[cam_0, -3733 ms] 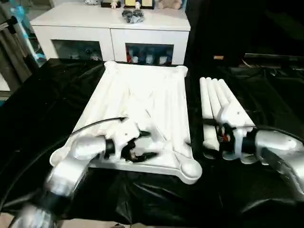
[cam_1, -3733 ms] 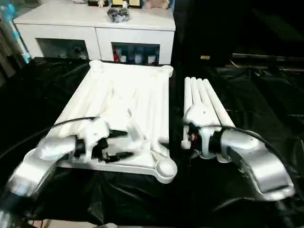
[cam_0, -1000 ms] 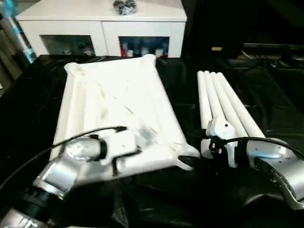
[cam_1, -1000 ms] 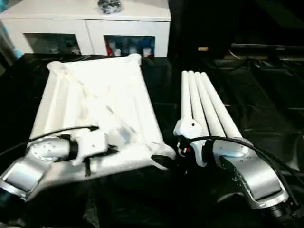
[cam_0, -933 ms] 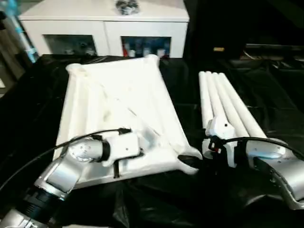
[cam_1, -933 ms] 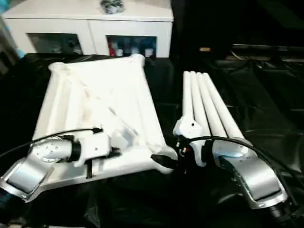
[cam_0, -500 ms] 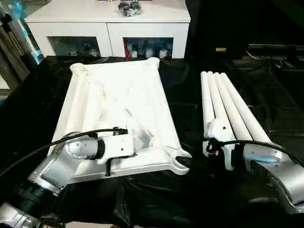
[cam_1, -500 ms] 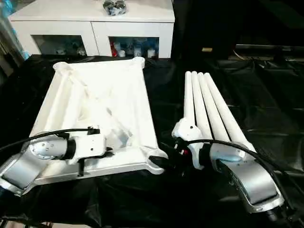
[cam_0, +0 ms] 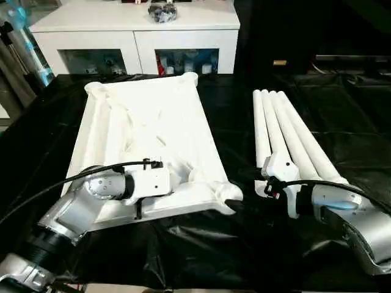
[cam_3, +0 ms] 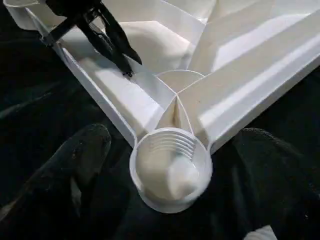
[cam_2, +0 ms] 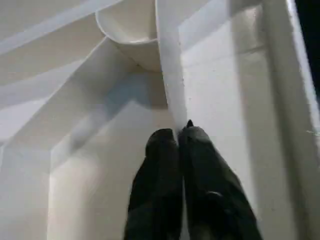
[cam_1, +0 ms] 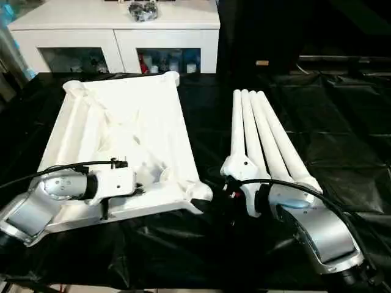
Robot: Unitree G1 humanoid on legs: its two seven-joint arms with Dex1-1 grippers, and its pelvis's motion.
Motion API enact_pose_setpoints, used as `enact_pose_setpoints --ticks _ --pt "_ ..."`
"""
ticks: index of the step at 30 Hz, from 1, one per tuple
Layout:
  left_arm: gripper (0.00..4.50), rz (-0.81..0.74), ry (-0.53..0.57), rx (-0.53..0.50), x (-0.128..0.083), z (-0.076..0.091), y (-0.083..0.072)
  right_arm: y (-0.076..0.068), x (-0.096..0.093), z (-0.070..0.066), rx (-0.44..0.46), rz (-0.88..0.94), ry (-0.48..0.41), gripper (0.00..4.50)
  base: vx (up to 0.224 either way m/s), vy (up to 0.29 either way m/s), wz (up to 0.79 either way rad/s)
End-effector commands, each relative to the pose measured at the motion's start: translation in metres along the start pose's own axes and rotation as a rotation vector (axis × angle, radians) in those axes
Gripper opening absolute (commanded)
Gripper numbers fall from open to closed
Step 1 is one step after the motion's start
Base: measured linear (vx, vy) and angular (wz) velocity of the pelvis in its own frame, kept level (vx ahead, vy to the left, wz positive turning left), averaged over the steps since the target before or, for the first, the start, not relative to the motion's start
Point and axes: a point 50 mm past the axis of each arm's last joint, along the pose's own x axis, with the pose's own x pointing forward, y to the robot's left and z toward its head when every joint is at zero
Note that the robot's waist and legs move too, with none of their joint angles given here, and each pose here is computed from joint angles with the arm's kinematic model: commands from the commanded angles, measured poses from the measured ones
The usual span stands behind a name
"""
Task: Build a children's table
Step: Move table base, then pick table leg
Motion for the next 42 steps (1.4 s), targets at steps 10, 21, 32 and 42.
enact_pose_setpoints --ticks 10,21,32,42 --pt "1.38 0.057 -0.175 -0.138 -0.028 0.022 0.009 -0.01 -0.011 0.011 -0.043 -0.064 -0.008 4.5 0.0 0.0 0.0" --pt "2.22 0.146 -0.296 -0.285 -0.035 0.038 0.01 -0.054 0.007 0.027 0.2 -0.4 -0.013 4.5 0.0 0.0 0.0" --pt "2.99 0.096 -0.455 -0.383 -0.03 0.07 0.001 -0.102 0.033 0.027 0.421 -0.694 0.159 4.5 0.0 0.0 0.0" --pt "3.04 0.037 -0.445 -0.417 -0.031 0.075 -0.01 -0.105 0.049 0.018 0.568 -0.691 0.279 4.5 0.0 0.0 0.0"
